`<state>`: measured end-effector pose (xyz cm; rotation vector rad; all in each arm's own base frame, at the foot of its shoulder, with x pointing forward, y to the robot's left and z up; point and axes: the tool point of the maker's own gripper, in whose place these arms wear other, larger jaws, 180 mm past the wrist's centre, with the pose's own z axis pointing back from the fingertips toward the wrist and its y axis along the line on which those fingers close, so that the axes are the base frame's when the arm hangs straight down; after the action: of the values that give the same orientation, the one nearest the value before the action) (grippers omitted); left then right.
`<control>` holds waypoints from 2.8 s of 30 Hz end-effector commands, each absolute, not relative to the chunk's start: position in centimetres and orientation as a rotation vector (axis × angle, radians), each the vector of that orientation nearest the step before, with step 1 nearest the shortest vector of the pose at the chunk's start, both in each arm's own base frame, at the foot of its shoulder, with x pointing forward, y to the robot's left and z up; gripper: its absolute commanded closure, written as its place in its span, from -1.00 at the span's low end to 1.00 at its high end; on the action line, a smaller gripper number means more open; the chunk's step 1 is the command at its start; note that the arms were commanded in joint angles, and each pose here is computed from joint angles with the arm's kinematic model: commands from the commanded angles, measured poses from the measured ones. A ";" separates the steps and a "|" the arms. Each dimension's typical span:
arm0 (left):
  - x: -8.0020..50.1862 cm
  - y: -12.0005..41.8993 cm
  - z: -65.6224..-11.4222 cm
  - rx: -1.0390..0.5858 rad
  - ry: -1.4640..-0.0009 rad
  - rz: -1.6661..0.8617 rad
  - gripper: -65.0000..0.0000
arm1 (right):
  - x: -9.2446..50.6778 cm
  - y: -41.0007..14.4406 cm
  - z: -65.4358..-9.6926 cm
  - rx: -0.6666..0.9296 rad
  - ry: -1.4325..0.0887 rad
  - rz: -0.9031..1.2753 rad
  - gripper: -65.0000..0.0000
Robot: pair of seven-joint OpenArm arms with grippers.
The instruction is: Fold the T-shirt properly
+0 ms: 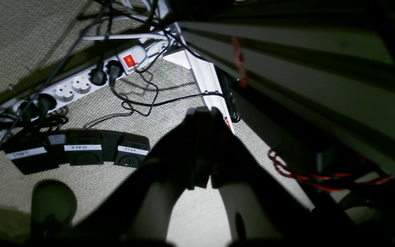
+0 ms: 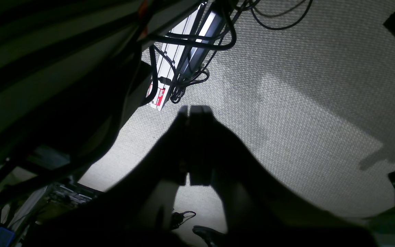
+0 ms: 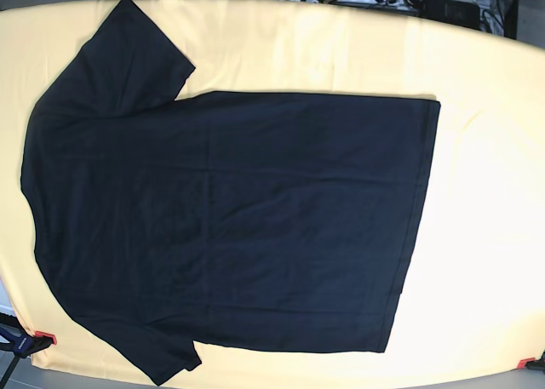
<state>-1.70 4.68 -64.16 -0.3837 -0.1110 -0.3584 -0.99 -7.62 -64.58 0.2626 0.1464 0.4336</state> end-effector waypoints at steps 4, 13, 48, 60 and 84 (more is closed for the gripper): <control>-1.5 4.0 -63.9 -0.402 -0.130 -0.357 1.00 | -1.0 -6.7 -64.3 0.303 0.140 0.451 1.00; -1.6 4.1 -63.9 -0.399 -0.125 -0.368 1.00 | -1.0 -6.7 -64.3 0.305 0.141 0.452 1.00; -10.9 11.4 -59.0 -0.291 0.042 -0.554 1.00 | -12.1 -11.2 -57.8 0.159 0.346 0.597 1.00; -11.7 15.4 -48.5 -0.320 -0.017 -0.802 1.00 | -12.7 -11.2 -47.2 0.141 0.175 0.633 1.00; -7.0 14.7 -37.7 -0.079 -0.242 -1.221 1.00 | -3.3 -17.9 -35.0 -0.372 -0.185 0.759 1.00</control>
<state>-6.70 15.22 -38.15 -0.0520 -0.2330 -1.2249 -2.90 -17.93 -35.39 -0.3789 -0.1961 0.7575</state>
